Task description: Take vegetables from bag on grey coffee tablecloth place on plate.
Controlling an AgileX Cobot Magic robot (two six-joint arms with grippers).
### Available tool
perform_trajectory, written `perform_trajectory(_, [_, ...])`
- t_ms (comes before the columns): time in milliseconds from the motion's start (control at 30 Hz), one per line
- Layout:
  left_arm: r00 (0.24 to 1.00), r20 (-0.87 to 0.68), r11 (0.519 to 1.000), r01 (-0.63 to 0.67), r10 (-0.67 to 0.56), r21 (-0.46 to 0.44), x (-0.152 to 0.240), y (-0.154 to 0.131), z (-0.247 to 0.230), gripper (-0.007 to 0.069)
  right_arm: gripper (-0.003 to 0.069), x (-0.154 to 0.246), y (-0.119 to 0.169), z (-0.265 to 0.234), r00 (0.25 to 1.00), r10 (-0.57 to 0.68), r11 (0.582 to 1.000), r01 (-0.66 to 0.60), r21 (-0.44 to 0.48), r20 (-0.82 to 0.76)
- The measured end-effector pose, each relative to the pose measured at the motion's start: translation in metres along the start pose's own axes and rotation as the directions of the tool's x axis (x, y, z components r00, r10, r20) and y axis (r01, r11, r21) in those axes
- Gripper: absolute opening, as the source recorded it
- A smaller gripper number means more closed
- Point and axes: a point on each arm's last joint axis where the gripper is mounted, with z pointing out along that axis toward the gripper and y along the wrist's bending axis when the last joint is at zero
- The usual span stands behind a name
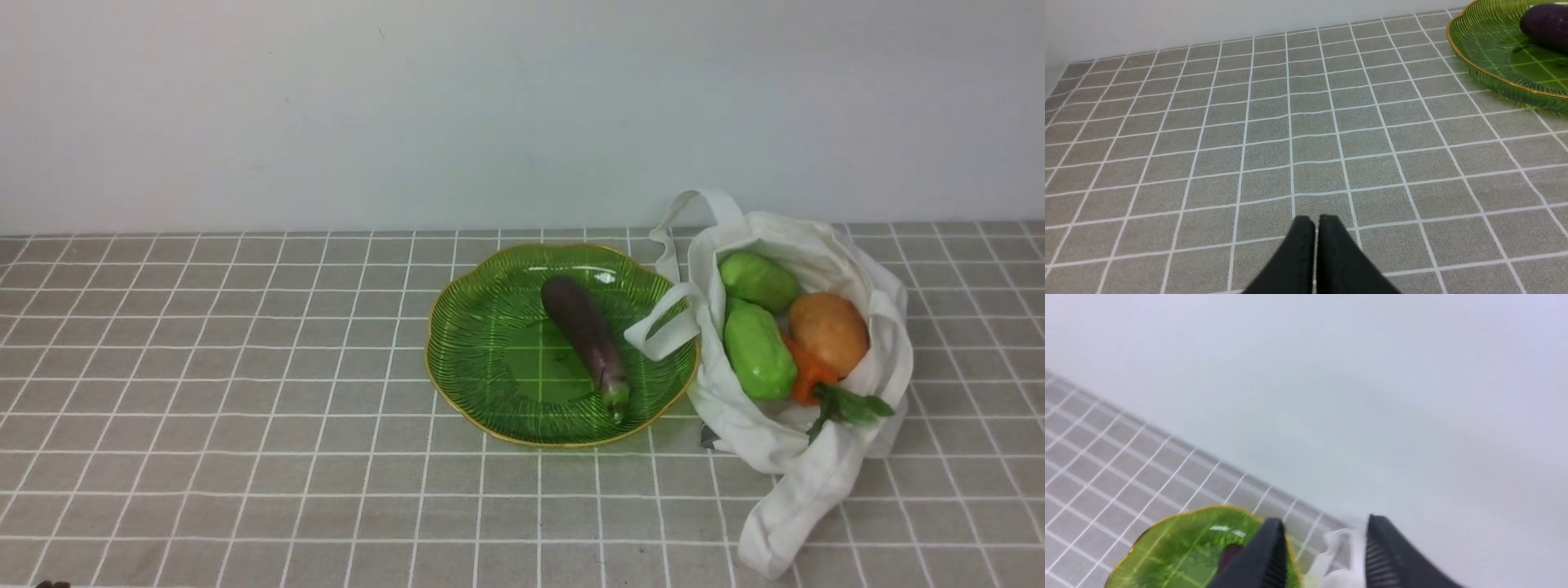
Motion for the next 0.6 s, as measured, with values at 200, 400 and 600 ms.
perform_trajectory(200, [1.000, 0.000, 1.000, 0.000, 0.000, 0.000, 0.000, 0.000, 0.000, -0.0005, 0.0021, 0.038, -0.018, -0.118, 0.993, 0.061, 0.998, -0.060, -0.007, 0.097])
perform_trajectory(400, [1.000, 0.000, 1.000, 0.000, 0.000, 0.000, 0.000, 0.000, 0.000, -0.0005, -0.0013, 0.138, -0.013, -0.166, 0.993, 0.099, 0.994, -0.095, -0.056, 0.058])
perform_trajectory(600, [1.000, 0.000, 1.000, 0.000, 0.000, 0.000, 0.000, 0.000, 0.000, -0.0005, -0.0015, 0.278, 0.011, -0.163, 0.858, 0.202, 0.976, -0.135, -0.174, 0.471])
